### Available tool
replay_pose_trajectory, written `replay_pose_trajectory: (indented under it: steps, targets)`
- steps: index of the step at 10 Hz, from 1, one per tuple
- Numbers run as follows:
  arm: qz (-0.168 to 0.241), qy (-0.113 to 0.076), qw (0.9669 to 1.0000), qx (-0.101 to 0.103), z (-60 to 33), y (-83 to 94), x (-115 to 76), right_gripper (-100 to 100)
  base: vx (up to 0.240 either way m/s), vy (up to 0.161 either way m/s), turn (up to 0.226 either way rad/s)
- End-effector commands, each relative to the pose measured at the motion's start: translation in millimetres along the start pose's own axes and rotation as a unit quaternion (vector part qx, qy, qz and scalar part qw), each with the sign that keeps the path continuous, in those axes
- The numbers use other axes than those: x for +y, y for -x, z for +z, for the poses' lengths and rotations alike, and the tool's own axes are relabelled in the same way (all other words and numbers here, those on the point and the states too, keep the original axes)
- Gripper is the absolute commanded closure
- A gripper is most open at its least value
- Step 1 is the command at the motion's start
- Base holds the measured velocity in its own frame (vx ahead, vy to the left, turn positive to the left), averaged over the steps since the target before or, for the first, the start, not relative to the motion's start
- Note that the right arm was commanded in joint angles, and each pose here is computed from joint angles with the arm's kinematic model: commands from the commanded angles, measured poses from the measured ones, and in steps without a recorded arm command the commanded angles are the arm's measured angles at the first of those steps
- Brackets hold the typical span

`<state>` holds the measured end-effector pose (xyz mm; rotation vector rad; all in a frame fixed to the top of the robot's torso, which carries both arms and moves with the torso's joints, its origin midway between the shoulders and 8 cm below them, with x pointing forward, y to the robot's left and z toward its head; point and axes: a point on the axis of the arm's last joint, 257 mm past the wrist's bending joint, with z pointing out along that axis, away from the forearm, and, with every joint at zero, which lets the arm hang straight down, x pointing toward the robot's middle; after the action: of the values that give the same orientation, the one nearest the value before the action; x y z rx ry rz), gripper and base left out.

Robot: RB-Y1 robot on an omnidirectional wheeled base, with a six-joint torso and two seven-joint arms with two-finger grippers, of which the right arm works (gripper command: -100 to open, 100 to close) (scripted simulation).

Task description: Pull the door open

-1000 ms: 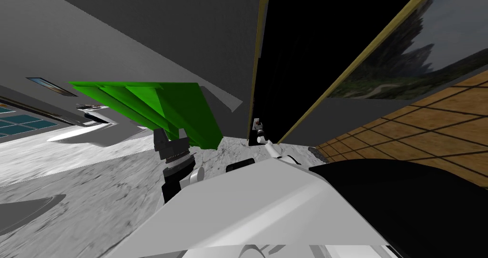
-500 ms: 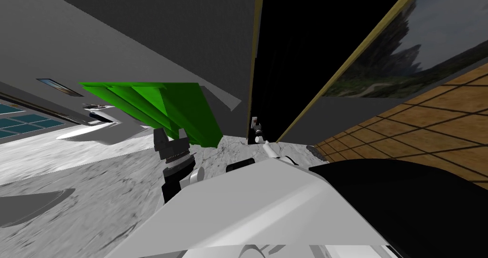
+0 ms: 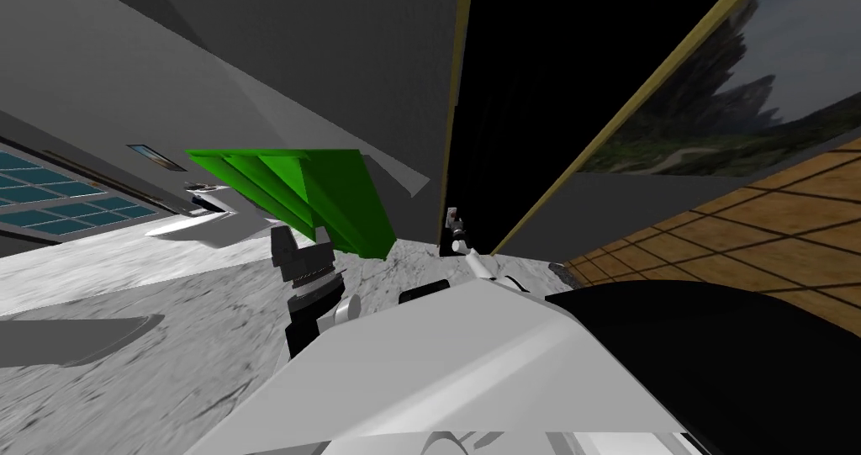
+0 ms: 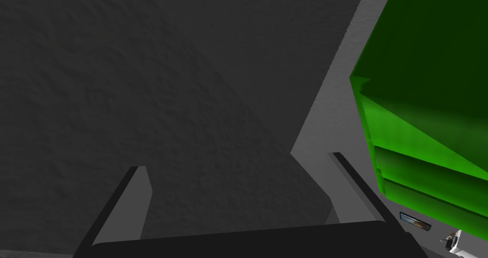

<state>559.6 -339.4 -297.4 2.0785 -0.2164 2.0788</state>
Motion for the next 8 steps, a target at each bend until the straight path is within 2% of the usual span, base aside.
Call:
replay_pose_trajectory:
  steps: [1, 3, 5, 6, 7, 8]
  targets:
    - [0.000, 0.004, 1.0000, -0.001, 3.0, 2.1, 14.4, -100, 0.142, -0.004, 0.031]
    - [0.000, 0.014, 0.9999, -0.001, 3.7, 2.5, 33.2, -100, 0.083, -0.002, 0.070]
    - [0.000, 0.029, 0.9996, 0.000, 4.4, 1.9, 65.1, -100, 0.125, 0.010, 0.147]
    - [-0.001, 0.025, 0.9997, 0.000, 2.8, 0.5, 57.9, -100, 0.063, -0.006, 0.028]
    - [-0.001, 0.025, 0.9997, 0.000, 2.8, 0.5, 57.9, 100, -0.011, 0.000, -0.033]
    - [-0.001, 0.025, 0.9997, 0.000, 2.8, 0.5, 57.9, 100, -0.022, -0.004, -0.017]
